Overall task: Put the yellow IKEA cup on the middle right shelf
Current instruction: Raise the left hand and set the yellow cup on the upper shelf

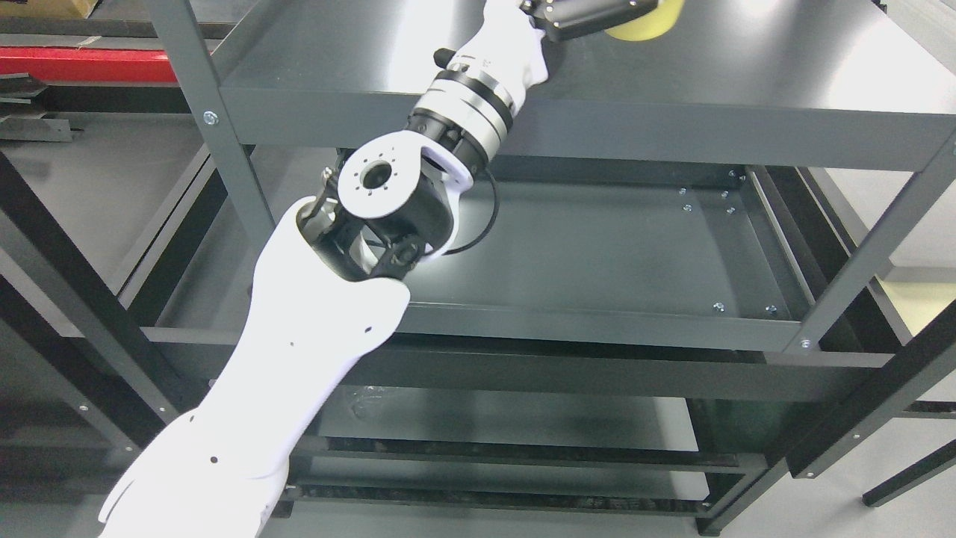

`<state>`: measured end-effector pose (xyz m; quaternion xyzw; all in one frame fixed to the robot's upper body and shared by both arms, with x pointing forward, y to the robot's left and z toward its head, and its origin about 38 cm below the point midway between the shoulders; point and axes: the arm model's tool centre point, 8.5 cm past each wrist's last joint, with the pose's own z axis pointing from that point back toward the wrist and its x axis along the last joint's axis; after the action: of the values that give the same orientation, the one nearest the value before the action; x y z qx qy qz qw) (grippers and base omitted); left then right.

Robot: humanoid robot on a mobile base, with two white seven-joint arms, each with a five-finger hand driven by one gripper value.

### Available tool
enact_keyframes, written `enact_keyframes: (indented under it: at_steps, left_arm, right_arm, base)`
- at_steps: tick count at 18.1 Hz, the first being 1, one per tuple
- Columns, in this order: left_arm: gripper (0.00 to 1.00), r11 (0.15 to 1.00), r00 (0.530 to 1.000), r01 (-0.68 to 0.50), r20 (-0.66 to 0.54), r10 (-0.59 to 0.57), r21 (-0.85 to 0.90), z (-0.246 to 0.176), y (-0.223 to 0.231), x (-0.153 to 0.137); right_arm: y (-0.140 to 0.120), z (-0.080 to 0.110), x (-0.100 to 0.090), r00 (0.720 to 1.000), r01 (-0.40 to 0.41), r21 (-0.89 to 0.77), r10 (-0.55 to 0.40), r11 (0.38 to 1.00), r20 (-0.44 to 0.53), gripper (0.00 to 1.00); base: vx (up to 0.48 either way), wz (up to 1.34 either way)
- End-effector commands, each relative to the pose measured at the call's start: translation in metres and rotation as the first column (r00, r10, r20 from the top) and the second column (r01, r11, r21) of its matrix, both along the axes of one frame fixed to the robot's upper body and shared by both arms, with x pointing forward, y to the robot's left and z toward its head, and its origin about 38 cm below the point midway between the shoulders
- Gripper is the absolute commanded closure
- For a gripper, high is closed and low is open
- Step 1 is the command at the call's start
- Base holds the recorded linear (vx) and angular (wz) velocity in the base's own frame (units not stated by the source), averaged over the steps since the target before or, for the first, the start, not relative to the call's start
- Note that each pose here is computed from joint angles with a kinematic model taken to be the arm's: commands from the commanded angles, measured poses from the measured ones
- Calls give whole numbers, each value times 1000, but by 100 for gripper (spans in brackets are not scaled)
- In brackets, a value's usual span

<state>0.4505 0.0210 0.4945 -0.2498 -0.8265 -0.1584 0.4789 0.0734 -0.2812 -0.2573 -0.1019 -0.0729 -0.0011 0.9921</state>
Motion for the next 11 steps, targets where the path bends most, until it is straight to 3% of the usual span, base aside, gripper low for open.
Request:
enact_keyframes:
  at_steps: [1,8,11]
  left_arm:
    - [92,986,980,-166,-111,164,-3,8,46,50]
    - [53,973,965,-209,-141,222,98,-3,45,53]
    - [31,974,965,-205,-143,218,98,-2,46,52]
  right_arm:
    - [-10,0,-9,1000,8,-11,-8,1000,-13,1]
    - [-10,0,-9,1000,8,-11,-8,1000,-13,1]
    - [-10,0,-9,1000,8,-11,-8,1000,-13,1]
  base:
    - [0,0]
    - [0,0]
    - [0,0]
